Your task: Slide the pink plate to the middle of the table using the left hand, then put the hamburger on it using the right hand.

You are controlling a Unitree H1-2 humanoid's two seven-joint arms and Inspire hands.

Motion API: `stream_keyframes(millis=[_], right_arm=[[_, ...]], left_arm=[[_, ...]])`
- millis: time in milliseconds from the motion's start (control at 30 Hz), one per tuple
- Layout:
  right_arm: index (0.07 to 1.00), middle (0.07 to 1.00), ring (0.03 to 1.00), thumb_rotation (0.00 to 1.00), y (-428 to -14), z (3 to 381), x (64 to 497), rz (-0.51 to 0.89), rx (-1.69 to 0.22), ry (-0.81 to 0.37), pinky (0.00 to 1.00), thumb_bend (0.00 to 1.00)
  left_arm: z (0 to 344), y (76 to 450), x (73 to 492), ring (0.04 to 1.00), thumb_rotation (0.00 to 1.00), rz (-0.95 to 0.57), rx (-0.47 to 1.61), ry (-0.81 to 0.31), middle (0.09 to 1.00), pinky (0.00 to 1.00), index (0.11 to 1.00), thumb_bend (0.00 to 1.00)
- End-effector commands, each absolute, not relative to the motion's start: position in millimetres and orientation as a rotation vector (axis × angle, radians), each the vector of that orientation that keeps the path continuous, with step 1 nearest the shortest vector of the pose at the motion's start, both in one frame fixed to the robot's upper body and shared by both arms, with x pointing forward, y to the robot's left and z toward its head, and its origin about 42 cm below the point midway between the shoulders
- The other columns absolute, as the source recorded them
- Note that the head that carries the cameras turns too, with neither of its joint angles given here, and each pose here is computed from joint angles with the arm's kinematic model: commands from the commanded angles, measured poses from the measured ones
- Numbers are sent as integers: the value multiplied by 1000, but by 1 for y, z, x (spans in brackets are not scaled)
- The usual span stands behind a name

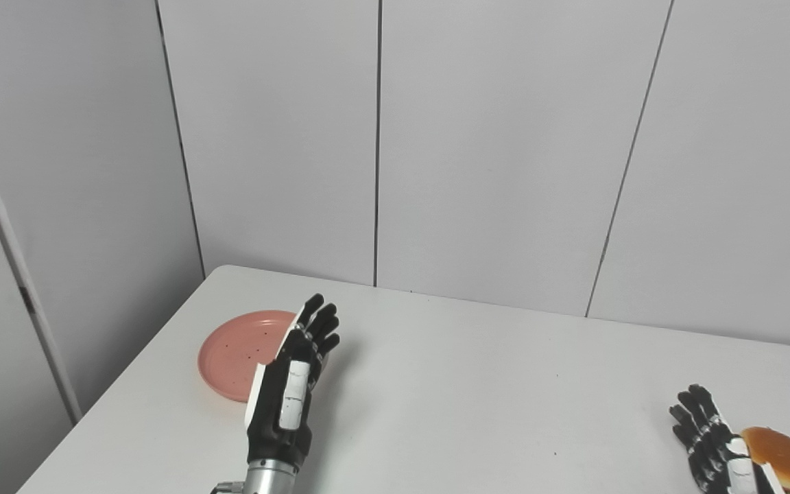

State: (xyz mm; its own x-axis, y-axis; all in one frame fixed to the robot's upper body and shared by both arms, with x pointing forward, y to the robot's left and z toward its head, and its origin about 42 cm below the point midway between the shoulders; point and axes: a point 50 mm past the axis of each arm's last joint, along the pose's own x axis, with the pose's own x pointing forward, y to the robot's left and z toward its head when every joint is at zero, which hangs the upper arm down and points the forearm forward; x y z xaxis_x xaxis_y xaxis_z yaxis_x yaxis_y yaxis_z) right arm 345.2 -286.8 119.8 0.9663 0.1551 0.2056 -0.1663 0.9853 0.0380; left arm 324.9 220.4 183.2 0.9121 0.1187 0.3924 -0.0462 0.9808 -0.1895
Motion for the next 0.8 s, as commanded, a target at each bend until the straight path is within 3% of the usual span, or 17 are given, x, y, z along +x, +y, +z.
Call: stream_keyframes(millis=[0, 233, 333, 767], right_arm=[[969, 960, 962, 1000, -284, 74, 310, 148, 101, -73, 1000, 842], [960, 952, 953, 1000, -281, 77, 306, 152, 99, -73, 1000, 853], [952, 943, 942, 1000, -281, 78, 304, 153, 98, -74, 994, 857], [938, 928, 928, 1000, -282, 79, 300, 153, 99, -75, 979, 864]], left_arm=[[210, 228, 335, 914, 907, 72, -145, -490, 904, 918, 892, 910], [243, 264, 359, 935, 922, 143, -43, -562, 915, 948, 904, 918], [252, 280, 370, 926, 948, 164, 4, -590, 907, 943, 909, 872], [269, 350, 413, 919, 896, 274, 89, -563, 867, 909, 837, 874]])
